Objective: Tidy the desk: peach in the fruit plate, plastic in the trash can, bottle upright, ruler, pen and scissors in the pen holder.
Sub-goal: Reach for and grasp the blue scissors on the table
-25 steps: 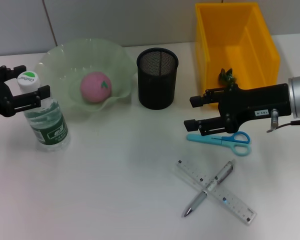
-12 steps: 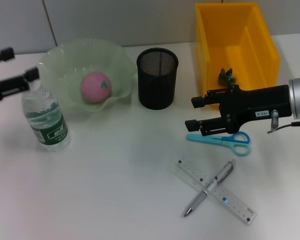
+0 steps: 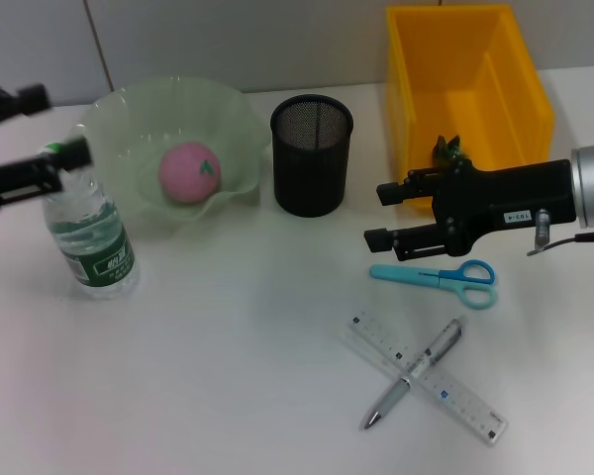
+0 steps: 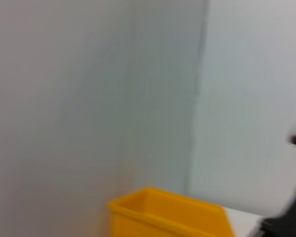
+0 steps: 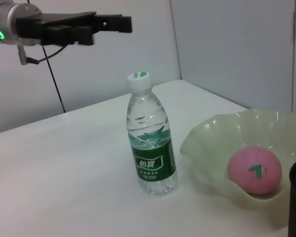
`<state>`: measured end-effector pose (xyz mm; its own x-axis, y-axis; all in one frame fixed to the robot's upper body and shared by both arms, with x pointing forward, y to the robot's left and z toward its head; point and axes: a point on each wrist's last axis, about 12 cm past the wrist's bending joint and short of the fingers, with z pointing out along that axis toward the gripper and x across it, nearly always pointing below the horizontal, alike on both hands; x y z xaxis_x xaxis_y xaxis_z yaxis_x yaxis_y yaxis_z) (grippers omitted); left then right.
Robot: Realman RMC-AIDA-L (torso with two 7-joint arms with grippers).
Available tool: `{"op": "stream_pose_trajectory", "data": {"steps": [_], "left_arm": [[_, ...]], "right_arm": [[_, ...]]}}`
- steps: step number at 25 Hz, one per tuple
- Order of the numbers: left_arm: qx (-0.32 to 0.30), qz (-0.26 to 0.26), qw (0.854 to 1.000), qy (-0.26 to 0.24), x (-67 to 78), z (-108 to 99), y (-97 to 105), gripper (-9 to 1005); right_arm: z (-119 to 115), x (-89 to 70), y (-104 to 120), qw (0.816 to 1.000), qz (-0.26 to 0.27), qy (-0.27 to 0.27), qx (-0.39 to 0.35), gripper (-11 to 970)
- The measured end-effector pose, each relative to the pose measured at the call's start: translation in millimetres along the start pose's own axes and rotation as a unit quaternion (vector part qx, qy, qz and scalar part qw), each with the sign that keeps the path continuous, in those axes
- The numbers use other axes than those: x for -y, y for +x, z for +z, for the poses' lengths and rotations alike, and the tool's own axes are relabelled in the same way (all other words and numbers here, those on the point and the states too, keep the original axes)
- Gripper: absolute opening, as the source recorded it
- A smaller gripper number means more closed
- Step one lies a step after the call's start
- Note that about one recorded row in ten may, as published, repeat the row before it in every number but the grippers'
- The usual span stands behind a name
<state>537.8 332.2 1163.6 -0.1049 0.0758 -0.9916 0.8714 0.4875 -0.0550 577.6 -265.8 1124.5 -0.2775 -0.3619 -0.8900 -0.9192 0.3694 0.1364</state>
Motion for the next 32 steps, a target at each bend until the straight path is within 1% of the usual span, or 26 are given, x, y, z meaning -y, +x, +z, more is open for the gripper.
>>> {"op": "stream_pose_trajectory", "data": {"steps": [4, 9, 11, 14, 15, 16, 17, 20, 21, 22, 27, 32], "left_arm": [[-0.026, -0.001, 0.999, 0.034, 7.8, 11, -1, 847], [-0.059, -0.013, 0.995, 0.077, 17.9, 26, 4, 847], [-0.074, -0.022, 0.992, 0.104, 26.6, 37, 11, 847], [-0.083, -0.024, 0.99, 0.113, 30.9, 43, 16, 847], [-0.088, -0.025, 0.989, 0.119, 33.4, 46, 20, 847], [-0.092, -0.031, 0.987, 0.128, 37.3, 51, 29, 847], [-0.092, -0.031, 0.987, 0.128, 37.3, 51, 29, 847], [-0.09, -0.04, 0.986, 0.132, 40.3, 58, 44, 847], [-0.087, -0.043, 0.987, 0.129, 41.8, 62, 57, 847], [-0.087, -0.043, 0.987, 0.129, 41.8, 62, 57, 847], [-0.086, -0.044, 0.988, 0.12, 47.3, 69, 81, 847], [-0.082, -0.041, 0.989, 0.114, 53.3, 71, 96, 847]], "right_arm": [[1, 0.7, -2, 1.0, -0.001, 0.0, 0.001, 704], [3, 0.8, -3, 1.0, 0.004, -0.003, 0.002, 704], [3, 0.9, -3, 1.0, 0.012, -0.003, 0.002, 704], [2, 1.2, -3, 1.0, 0.019, -0.003, 0.001, 704], [2, 1.1, -3, 1.0, 0.022, -0.003, 0.001, 704], [1, 0.8, -3, 1.0, 0.026, -0.005, -0.001, 704], [1, 0.8, -3, 1.0, 0.026, -0.005, -0.001, 704], [0, 0.6, -2, 0.999, 0.032, -0.006, -0.005, 704], [0, 0.6, -2, 0.999, 0.034, -0.006, -0.006, 704], [-1, 0.6, -2, 0.999, 0.035, -0.006, -0.007, 704], [-2, 0.4, 1, 0.999, 0.041, -0.005, -0.009, 704], [-2, -0.1, 4, 0.999, 0.044, -0.004, -0.01, 704]]}}
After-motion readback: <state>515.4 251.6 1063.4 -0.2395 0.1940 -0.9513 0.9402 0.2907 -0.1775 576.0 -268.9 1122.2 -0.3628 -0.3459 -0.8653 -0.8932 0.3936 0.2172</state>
